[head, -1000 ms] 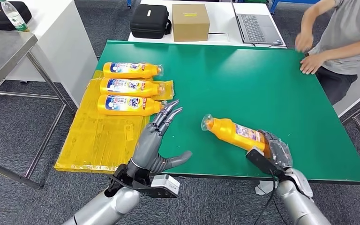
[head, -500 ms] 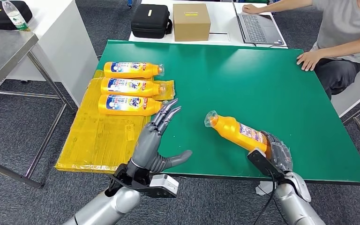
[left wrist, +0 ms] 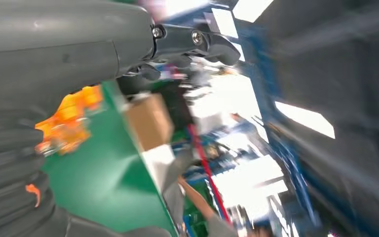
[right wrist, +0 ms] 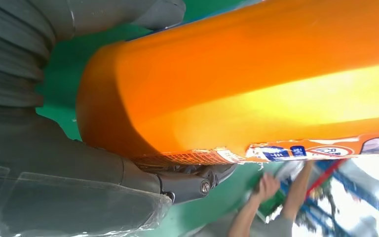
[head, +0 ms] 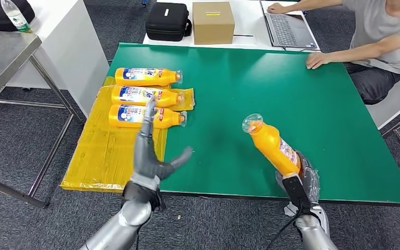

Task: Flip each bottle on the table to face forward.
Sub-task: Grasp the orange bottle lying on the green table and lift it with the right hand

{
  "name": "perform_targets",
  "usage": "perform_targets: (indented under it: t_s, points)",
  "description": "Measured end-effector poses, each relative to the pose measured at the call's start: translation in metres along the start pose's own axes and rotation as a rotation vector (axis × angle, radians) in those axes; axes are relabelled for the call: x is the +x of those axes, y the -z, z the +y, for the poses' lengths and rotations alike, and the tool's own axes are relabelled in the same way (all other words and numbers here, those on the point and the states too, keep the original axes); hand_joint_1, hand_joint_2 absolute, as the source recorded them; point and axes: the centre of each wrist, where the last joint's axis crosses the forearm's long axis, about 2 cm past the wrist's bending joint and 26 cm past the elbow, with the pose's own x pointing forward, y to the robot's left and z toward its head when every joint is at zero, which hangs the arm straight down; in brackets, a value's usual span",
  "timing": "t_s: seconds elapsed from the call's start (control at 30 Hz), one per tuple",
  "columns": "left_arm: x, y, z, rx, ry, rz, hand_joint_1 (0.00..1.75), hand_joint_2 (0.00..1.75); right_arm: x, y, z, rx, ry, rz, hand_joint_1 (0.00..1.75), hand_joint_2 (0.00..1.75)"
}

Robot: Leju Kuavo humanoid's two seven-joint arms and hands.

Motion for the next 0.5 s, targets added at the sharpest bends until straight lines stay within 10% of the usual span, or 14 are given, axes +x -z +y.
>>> perform_targets:
  t_s: [0.5]
  points:
    - [-0.007, -0.019, -0.008, 0.125, -0.053, 0.210, 0.00, 1.75, 0.041, 0.011, 0.022, -0.096, 0.077, -0.118, 1.75, 1.75]
